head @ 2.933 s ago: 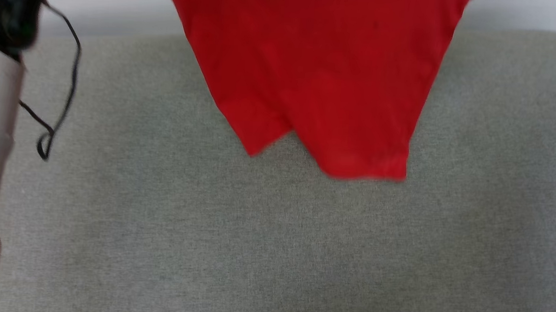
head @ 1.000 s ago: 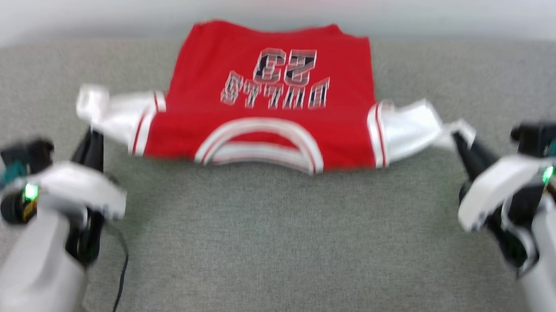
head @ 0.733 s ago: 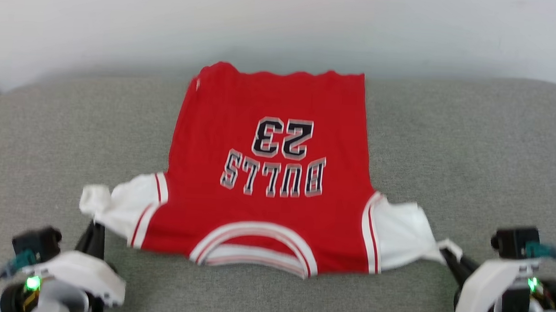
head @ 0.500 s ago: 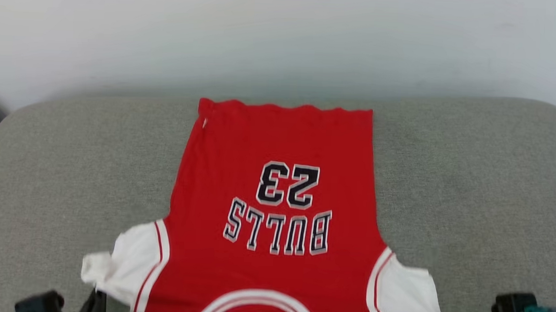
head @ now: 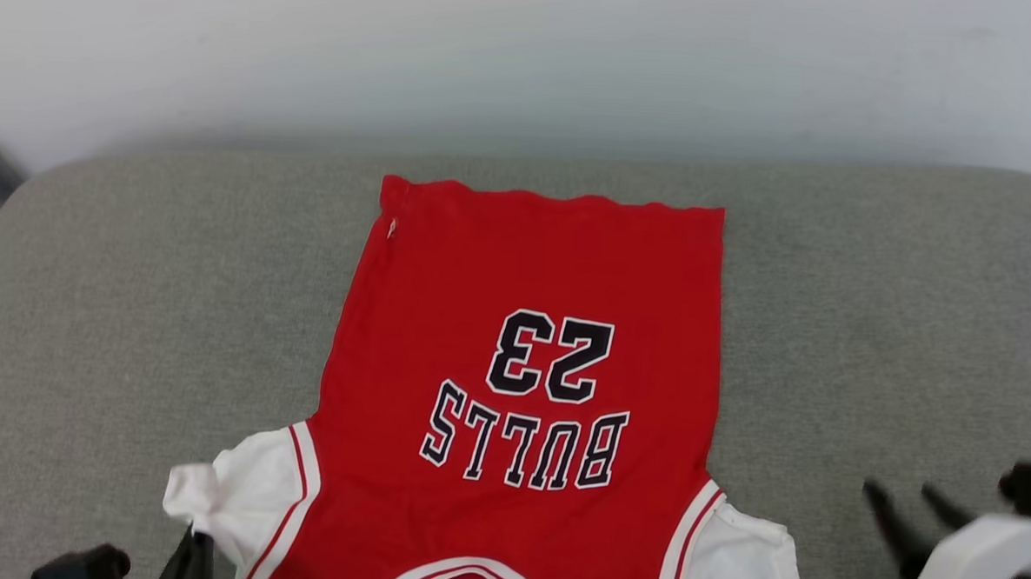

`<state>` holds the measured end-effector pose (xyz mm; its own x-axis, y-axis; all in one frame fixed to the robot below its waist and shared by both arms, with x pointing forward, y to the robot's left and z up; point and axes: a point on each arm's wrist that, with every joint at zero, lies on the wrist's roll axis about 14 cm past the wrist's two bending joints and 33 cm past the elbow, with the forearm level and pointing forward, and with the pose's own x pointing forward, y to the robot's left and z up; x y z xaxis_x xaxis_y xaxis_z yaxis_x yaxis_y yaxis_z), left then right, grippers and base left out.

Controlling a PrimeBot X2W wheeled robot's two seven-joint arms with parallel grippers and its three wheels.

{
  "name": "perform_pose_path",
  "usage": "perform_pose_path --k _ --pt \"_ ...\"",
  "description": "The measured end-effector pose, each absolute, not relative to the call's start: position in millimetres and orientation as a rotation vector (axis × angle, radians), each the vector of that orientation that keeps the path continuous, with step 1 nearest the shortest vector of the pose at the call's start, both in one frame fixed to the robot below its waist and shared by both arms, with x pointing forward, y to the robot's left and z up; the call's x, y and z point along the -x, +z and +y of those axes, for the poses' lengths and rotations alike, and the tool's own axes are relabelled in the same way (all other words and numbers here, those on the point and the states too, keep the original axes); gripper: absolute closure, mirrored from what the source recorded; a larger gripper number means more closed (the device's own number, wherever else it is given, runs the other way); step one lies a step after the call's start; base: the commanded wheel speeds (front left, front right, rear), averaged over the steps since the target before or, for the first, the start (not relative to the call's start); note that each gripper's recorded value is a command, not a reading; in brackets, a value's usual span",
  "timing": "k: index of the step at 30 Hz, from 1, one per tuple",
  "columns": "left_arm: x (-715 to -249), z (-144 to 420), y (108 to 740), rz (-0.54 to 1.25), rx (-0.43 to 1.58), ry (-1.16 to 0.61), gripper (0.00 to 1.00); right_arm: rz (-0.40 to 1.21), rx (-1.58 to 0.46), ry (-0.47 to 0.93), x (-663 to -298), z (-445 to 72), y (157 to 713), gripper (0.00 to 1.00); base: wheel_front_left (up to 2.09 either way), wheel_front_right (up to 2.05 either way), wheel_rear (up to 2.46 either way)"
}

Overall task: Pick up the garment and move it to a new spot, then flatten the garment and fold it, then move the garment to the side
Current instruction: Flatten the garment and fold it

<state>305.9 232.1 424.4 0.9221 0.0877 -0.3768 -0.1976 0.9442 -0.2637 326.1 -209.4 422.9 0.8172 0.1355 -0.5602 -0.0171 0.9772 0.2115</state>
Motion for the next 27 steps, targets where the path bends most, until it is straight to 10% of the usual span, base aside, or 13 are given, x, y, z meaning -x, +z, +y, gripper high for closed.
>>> perform_pose_path --k 10,27 --pt "-360 209 451 0.235 0.311 0.063 1.0 0.46 -0.265 0.044 -481 -215 464 0.0 0.0 0.0 0.0" --pt "-409 209 432 0.188 0.315 0.047 1.0 0.953 -0.194 0.179 -620 -138 387 0.0 0.0 0.0 0.0"
